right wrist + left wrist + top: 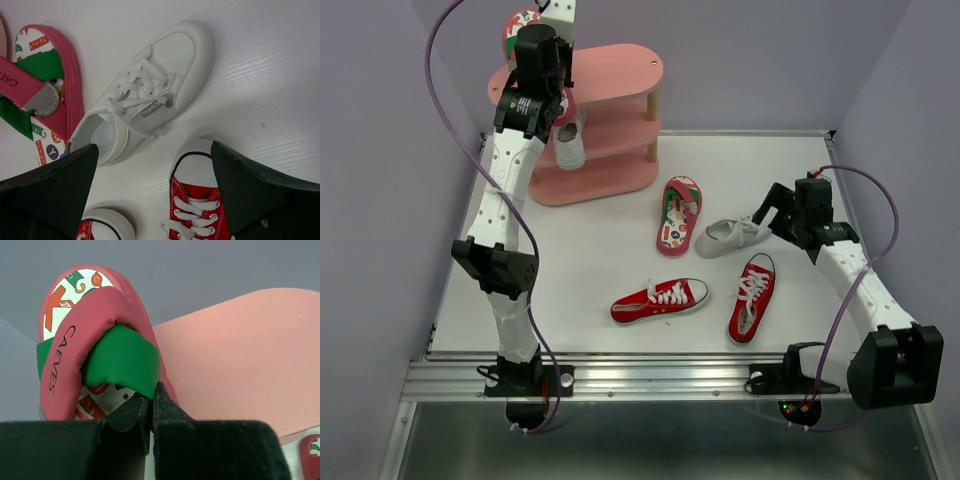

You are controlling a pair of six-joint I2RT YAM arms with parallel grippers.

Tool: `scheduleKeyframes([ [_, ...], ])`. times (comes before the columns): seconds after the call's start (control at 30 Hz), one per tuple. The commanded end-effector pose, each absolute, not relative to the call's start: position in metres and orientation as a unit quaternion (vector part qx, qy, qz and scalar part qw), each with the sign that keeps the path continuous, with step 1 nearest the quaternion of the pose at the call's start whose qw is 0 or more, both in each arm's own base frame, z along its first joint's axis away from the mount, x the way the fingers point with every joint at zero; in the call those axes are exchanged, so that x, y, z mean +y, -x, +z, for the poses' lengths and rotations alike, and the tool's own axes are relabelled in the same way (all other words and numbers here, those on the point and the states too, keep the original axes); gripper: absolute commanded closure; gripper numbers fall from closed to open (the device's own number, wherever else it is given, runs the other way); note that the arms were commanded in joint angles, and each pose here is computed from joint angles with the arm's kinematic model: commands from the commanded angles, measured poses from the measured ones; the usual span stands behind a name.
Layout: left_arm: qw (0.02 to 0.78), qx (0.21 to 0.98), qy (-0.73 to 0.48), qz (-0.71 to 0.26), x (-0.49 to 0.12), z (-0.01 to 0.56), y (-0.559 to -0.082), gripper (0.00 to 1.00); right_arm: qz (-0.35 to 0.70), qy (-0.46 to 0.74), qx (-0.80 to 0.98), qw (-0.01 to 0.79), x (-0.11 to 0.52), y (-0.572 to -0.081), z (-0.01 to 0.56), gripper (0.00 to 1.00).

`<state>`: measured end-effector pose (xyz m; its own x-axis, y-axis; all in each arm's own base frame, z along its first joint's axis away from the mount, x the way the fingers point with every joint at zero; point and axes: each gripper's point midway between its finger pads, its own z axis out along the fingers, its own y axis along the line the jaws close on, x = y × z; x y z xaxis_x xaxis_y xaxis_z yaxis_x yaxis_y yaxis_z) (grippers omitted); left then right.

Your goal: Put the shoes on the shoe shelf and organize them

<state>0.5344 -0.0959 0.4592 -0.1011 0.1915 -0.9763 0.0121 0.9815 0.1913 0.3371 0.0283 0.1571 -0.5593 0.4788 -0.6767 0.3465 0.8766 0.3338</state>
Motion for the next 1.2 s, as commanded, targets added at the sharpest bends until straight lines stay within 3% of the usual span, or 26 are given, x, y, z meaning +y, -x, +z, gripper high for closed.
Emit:
scheduleKeyframes([
  [0.0, 0.718, 0.691, -0.046, 0.069, -0.087, 0.508, -0.525, 0.82, 0.081, -0.233, 0.863, 0.441, 0.025, -0.345, 0.185, 0.0],
  [0.03, 0.719, 0.69, -0.046, 0.068, -0.087, 0.508, -0.524, 0.72, 0.081, -0.233, 0.864, 0.44, 0.025, -0.344, 0.185, 0.0],
  [0.07, 0.72, 0.689, -0.047, 0.066, -0.088, 0.51, -0.523, 0.69, 0.081, -0.233, 0.863, 0.441, 0.024, -0.344, 0.186, 0.0],
  [0.23, 0.722, 0.688, -0.049, 0.061, -0.089, 0.512, -0.52, 0.37, 0.081, -0.233, 0.862, 0.442, 0.024, -0.343, 0.187, 0.0],
  [0.53, 0.74, 0.669, -0.042, 0.044, -0.092, 0.539, -0.497, 0.36, 0.083, -0.232, 0.861, 0.445, 0.024, -0.341, 0.191, 0.0],
  [0.87, 0.775, 0.632, 0.003, 0.013, -0.083, 0.593, -0.411, 0.34, 0.124, -0.191, 0.859, 0.458, 0.049, -0.349, 0.209, 0.0],
  [1.17, 0.711, 0.7, 0.01, -0.064, -0.106, 0.527, -0.364, 0.31, 0.118, -0.142, 0.871, 0.455, 0.096, -0.358, 0.211, 0.0],
])
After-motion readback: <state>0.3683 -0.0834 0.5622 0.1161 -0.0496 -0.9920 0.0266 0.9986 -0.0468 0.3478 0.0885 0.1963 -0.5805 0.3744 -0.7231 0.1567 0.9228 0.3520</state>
